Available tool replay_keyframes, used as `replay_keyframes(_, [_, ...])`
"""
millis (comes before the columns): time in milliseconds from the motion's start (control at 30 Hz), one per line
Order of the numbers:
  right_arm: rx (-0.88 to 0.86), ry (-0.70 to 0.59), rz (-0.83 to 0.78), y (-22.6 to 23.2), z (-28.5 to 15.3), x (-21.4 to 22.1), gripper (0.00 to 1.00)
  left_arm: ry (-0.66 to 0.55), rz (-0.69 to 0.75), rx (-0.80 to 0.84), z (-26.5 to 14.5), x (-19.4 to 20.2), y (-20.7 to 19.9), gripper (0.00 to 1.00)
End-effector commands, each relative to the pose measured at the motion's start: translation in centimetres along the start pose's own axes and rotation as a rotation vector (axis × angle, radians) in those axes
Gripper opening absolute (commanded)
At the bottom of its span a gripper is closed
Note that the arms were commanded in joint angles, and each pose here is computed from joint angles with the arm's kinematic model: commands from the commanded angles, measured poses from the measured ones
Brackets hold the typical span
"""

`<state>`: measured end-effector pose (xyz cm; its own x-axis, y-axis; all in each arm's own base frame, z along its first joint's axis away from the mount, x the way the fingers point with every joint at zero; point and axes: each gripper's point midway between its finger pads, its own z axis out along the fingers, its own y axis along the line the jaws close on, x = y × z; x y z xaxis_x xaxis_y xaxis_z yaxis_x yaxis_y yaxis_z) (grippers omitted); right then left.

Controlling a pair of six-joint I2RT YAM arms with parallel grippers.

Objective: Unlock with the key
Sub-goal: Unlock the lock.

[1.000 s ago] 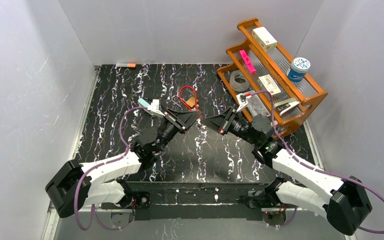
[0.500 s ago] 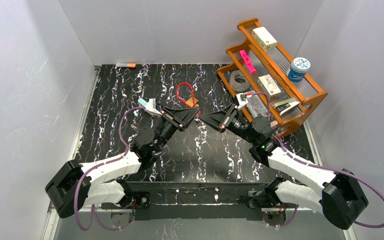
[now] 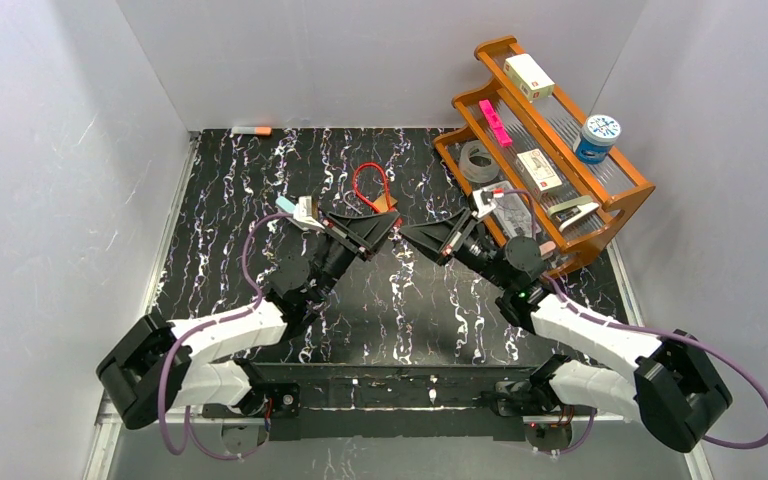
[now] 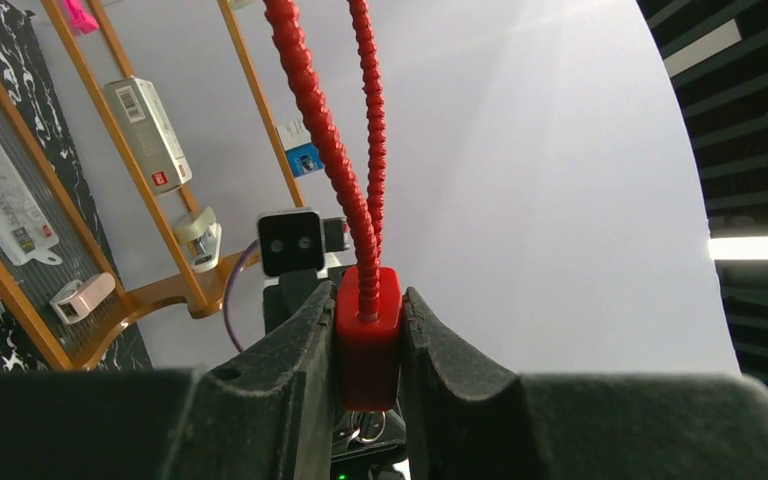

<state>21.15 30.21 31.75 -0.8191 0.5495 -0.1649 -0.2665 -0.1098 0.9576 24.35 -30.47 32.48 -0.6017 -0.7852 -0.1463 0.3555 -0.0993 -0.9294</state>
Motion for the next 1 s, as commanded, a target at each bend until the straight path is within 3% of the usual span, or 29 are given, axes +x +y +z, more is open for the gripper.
replay_keyframes(0, [-0.210,-0.146,0.243,4.6,-0.7,-3.2,0.01,0.149,-0.024,0.112,-1.2,3.4,-2.1,0.00])
replay_keyframes(300, [-0.331,-0.258,0.485,7.4,-2.6,-5.3,0.01,0.106,-0.020,0.250,0.0,3.1,-3.3,0.00])
replay_keyframes(533, [-0.425,-0.264,0.603,8.7,-3.1,-6.3,0.01,0.093,-0.050,0.341,1.9,3.1,-5.2,0.00])
replay_keyframes(800, [-0.242,-0.268,0.288,6.6,-2.1,-4.8,0.01,0.108,-0.035,0.322,2.7,3.4,-5.7,0.00])
replay_keyframes(967, [-0.018,-0.189,-0.158,6.0,-0.3,-4.3,0.01,0.210,-0.018,0.238,2.8,5.0,-4.9,0.00])
